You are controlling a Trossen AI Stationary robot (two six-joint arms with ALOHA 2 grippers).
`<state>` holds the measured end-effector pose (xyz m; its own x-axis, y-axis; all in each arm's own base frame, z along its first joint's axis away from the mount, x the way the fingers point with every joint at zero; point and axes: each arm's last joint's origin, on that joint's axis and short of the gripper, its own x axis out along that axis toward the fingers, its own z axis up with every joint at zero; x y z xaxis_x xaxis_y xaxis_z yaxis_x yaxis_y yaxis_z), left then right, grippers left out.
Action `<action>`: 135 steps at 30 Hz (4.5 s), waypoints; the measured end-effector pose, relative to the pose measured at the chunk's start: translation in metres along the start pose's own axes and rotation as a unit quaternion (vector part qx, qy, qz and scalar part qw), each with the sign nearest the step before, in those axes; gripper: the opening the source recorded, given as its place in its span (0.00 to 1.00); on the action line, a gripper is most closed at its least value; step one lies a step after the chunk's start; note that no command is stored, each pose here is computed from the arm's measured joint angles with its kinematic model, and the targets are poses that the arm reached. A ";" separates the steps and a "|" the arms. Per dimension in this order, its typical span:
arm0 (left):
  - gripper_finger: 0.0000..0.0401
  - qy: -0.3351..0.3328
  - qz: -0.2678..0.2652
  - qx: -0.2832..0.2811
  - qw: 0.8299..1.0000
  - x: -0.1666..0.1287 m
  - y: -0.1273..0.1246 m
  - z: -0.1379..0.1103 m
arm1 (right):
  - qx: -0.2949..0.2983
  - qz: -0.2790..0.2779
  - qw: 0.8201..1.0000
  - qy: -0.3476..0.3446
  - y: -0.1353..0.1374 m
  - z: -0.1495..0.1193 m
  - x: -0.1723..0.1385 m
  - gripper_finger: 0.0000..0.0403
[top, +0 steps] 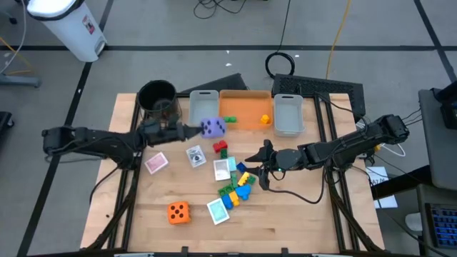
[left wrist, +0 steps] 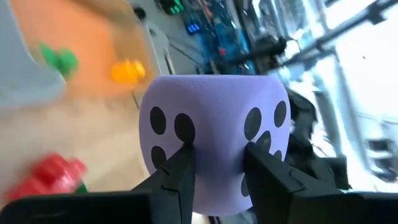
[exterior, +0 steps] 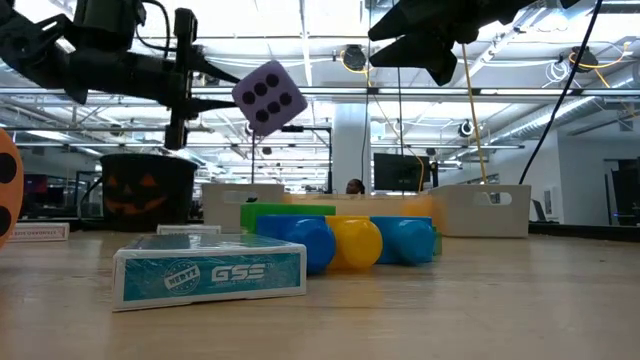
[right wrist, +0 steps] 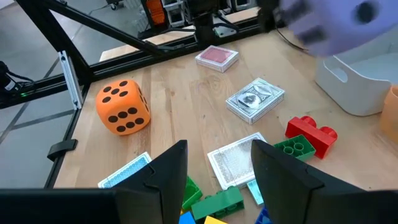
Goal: Pick & Place Toys
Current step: Put the purple dice into the left gray bin
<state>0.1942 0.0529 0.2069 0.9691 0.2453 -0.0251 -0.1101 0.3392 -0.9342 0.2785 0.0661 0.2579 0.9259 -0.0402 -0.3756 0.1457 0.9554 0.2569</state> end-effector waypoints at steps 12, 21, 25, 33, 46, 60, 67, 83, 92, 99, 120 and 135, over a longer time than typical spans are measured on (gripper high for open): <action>0.28 -0.049 0.217 0.111 0.969 0.002 -0.058 0.083 | -0.003 -0.006 1.000 0.009 -0.002 -0.002 0.000 0.41; 0.28 -0.002 0.292 0.141 0.946 0.019 -0.062 0.114 | 0.000 -0.014 1.000 0.007 -0.006 0.000 0.001 0.41; 0.28 0.015 0.305 0.127 0.944 0.040 -0.051 0.125 | 0.002 -0.019 1.000 0.006 -0.010 0.001 0.002 0.41; 0.22 0.046 0.326 0.084 0.940 0.066 -0.025 0.149 | 0.007 -0.020 1.000 0.007 -0.010 0.001 0.002 0.41; 0.14 0.070 0.368 0.077 0.924 0.067 -0.003 0.176 | 0.006 -0.029 0.999 0.015 -0.013 0.000 0.003 0.41; 0.14 0.104 0.386 0.076 0.914 0.079 0.026 0.176 | 0.038 -0.058 0.998 0.007 -0.030 0.007 0.006 0.41; 0.14 0.103 0.382 0.080 0.915 0.082 0.030 0.178 | 0.047 -0.059 0.997 0.006 -0.031 0.007 0.006 0.41; 0.14 0.093 0.281 0.077 0.952 0.089 0.020 0.189 | 0.059 -0.059 0.997 0.005 -0.031 0.007 0.006 0.41; 0.18 0.081 0.097 0.090 0.988 0.098 -0.010 0.203 | 0.059 -0.059 0.996 0.004 -0.031 0.007 0.006 0.41; 0.37 0.026 -0.059 0.095 0.993 0.098 -0.051 0.215 | 0.062 -0.070 0.996 -0.003 -0.038 0.010 0.007 0.41; 0.34 0.207 0.037 0.246 0.946 0.076 -0.033 0.182 | 0.125 -0.125 0.981 -0.083 -0.083 0.035 0.010 0.41; 0.27 0.301 0.256 0.362 0.844 0.070 -0.007 0.146 | 0.127 -0.174 0.973 -0.086 -0.099 0.034 0.016 0.41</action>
<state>0.2303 0.2004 0.2635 0.6659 0.0965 -0.7397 -0.4441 0.8481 -0.2891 0.2902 -0.0390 0.2565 0.8469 -0.4174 -0.3294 0.5215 0.7730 0.3613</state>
